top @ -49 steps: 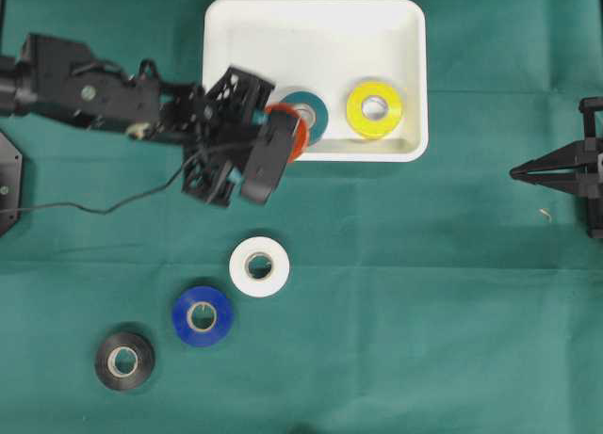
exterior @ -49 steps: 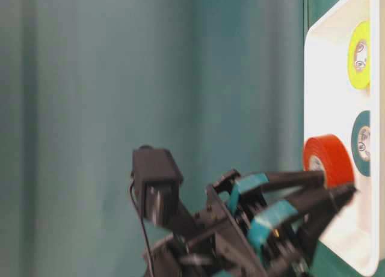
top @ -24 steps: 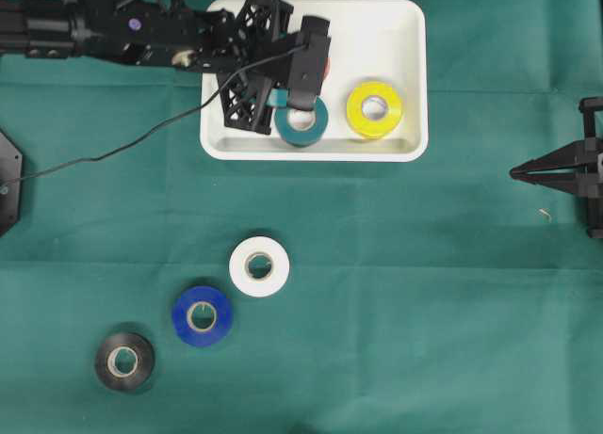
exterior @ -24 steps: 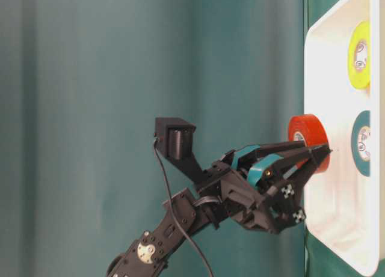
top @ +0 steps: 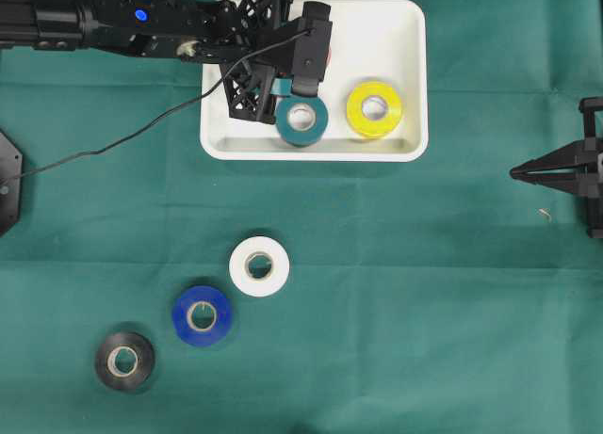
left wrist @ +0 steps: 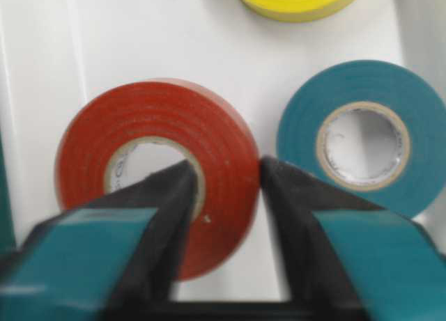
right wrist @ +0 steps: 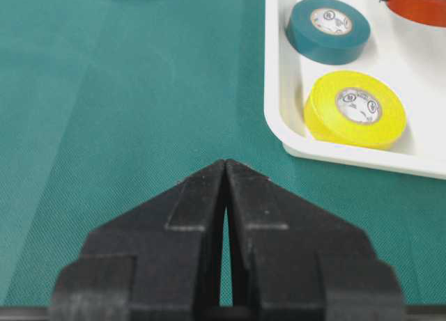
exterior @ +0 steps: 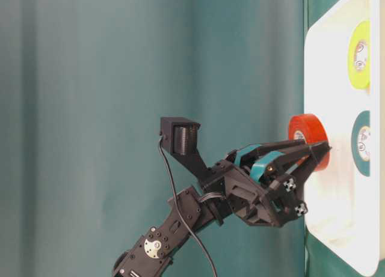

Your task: Put the tape into the white case with the left arm.

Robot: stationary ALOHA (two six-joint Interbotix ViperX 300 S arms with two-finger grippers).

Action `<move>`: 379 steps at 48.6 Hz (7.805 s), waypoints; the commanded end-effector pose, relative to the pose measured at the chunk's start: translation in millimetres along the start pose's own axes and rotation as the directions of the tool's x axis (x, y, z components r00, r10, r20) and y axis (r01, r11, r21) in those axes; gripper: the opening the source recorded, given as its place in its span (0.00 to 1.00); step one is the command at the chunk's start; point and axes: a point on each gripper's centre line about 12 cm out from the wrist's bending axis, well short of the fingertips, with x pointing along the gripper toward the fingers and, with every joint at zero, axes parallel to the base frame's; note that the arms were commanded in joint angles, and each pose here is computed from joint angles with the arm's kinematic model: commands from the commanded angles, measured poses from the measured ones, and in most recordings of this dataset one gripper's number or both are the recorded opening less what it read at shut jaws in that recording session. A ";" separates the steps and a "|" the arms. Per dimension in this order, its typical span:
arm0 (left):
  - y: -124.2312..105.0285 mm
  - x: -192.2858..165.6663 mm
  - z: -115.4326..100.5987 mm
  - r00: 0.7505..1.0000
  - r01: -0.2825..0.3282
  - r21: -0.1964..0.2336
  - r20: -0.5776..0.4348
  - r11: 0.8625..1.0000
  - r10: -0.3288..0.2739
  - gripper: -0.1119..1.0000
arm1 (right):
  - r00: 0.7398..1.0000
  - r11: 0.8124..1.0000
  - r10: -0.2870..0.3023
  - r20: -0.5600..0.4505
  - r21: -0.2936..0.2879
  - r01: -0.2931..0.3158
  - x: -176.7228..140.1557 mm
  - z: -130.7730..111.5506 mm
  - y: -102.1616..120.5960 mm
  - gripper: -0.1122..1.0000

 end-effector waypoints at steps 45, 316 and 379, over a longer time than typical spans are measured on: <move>-53.5 -95.1 -12.8 0.994 0.029 -0.066 0.111 0.997 -0.022 0.91 | 1.000 1.000 0.000 0.014 0.000 0.000 0.6 4.8 0.0 0.02; -197.0 -19.3 18.6 0.962 0.273 0.004 0.030 0.962 -0.273 0.34 | 1.000 1.000 0.000 0.015 0.002 0.000 0.4 4.5 0.0 0.02; -94.1 -77.6 4.2 0.989 0.148 -0.054 0.009 0.988 -0.147 0.34 | 1.000 1.000 0.000 0.014 0.000 0.000 0.4 3.4 0.0 0.02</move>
